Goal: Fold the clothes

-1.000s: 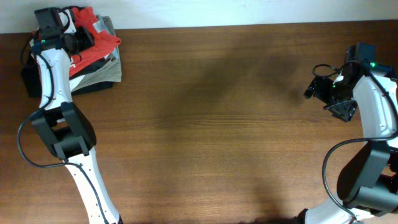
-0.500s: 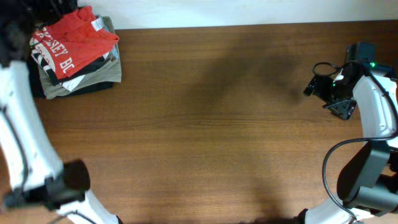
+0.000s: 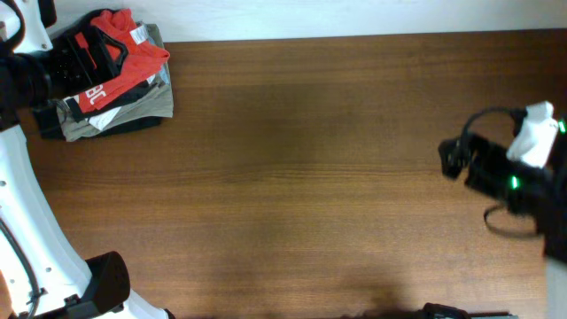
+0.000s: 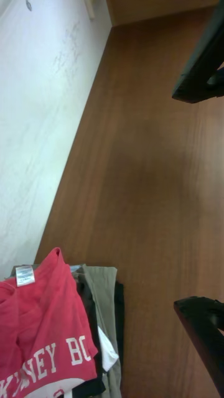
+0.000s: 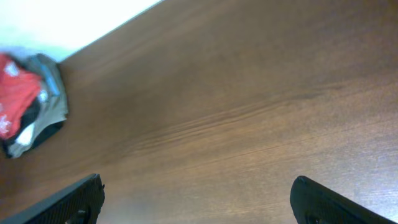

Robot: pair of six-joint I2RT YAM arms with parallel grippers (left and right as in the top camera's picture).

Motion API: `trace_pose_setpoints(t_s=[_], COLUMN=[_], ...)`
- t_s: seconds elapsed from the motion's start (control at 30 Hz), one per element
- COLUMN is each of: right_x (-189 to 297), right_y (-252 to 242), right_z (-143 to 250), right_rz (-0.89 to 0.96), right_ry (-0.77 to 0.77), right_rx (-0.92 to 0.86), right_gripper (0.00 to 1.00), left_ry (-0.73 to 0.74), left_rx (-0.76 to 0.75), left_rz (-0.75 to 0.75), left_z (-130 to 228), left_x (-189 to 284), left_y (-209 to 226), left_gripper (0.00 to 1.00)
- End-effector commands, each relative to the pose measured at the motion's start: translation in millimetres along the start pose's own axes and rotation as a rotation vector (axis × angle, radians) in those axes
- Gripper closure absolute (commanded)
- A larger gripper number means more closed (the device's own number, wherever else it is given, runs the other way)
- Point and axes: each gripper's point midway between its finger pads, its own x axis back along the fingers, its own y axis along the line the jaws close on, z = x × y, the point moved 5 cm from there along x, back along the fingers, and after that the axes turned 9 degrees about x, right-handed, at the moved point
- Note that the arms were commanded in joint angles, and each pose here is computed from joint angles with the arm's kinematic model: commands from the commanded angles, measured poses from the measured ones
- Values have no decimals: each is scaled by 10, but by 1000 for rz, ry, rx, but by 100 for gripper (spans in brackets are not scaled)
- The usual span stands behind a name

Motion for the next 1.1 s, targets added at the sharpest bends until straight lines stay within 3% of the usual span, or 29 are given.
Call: trace_pose_setpoints(t_s=[0.0, 0.17, 0.4, 0.5, 0.67, 0.83, 1.07], right_x=[295, 631, 587, 340, -233, -871, -1066], right_y=[122, 214, 124, 11, -54, -117, -91], right_z=[130, 283, 340, 380, 538, 964, 1183], right_rz=[-24, -35, 25, 50, -29, -145, -198], right_ry=[-79, -194, -161, -137, -338, -576, -791], right_rx=[57, 96, 78, 69, 175, 286, 429], right_gripper=[1, 1, 1, 1, 1, 1, 1], left_ry=[9, 9, 9, 9, 9, 9, 9], left_rx=[-3, -3, -3, -3, -3, -3, -3], left_rz=[-2, -2, -2, -2, -2, -2, -2], left_z=[10, 10, 10, 10, 10, 10, 10], left_x=[-18, -18, -18, -18, -18, -18, -18], left_y=[5, 5, 5, 6, 5, 5, 5], left_gripper=[1, 1, 1, 1, 1, 1, 1])
